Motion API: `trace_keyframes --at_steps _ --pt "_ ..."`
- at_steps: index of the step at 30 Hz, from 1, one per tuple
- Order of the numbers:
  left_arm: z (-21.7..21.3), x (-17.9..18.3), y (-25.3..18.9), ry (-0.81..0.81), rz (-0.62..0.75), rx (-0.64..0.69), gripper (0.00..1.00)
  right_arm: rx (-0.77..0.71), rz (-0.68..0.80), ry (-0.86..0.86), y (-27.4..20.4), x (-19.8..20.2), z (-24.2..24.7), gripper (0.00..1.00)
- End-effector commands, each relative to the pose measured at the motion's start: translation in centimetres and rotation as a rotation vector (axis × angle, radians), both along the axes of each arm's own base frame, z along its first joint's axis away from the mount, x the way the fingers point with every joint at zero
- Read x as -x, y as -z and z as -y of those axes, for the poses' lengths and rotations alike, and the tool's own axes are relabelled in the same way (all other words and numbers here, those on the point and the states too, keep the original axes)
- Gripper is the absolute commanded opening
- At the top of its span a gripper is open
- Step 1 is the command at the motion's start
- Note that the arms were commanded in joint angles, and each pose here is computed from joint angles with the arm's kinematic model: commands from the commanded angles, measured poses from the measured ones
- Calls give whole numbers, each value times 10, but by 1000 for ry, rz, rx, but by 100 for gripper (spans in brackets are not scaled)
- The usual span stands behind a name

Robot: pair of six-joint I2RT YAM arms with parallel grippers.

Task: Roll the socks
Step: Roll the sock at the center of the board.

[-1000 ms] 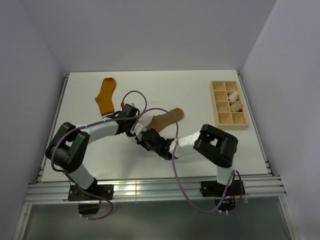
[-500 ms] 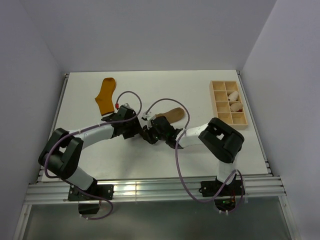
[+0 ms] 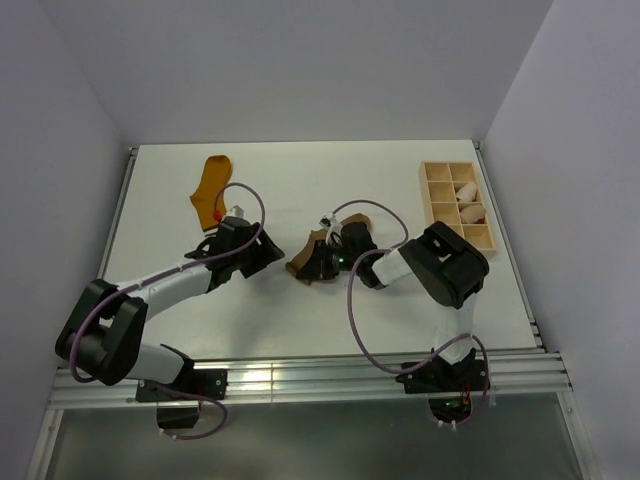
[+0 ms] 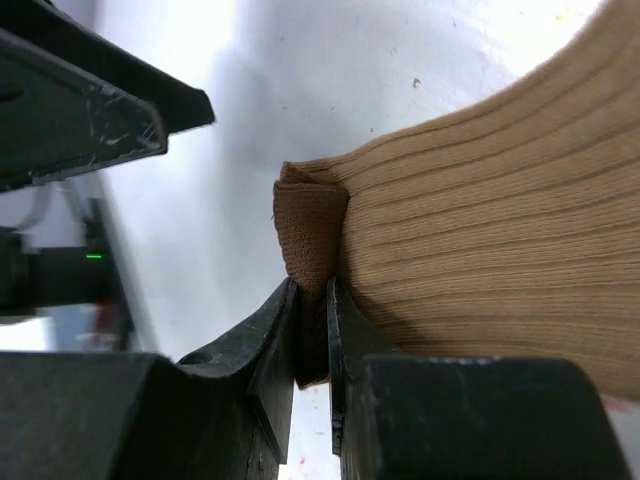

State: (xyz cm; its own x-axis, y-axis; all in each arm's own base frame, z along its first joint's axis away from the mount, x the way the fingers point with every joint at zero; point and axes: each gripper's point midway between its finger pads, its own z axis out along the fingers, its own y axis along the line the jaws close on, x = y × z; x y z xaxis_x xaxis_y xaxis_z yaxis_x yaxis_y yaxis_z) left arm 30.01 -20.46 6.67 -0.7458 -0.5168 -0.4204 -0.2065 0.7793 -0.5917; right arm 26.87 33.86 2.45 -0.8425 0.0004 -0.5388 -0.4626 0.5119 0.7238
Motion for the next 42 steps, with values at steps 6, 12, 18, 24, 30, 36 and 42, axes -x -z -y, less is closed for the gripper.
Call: trace_keyframes --at_steps 6,12,18,24,30,36,42 --pt "23 -3 -11 52 55 115 66 -304 -255 -1 -23 5 -1 0" --pt "30 4 8 70 5 121 65 -337 -354 23 -12 4 4 1" --pt "33 9 22 75 -26 113 65 -348 -385 39 -13 -1 8 2" --pt "37 8 33 78 -43 116 64 -350 -425 39 -5 0 8 2" --pt "41 7 39 82 -61 114 58 -324 -426 48 0 -1 9 2" --pt "41 11 49 83 -88 105 52 -315 -426 56 3 -1 10 2" --pt "41 14 59 77 -115 87 43 -292 -423 65 9 -1 12 3"
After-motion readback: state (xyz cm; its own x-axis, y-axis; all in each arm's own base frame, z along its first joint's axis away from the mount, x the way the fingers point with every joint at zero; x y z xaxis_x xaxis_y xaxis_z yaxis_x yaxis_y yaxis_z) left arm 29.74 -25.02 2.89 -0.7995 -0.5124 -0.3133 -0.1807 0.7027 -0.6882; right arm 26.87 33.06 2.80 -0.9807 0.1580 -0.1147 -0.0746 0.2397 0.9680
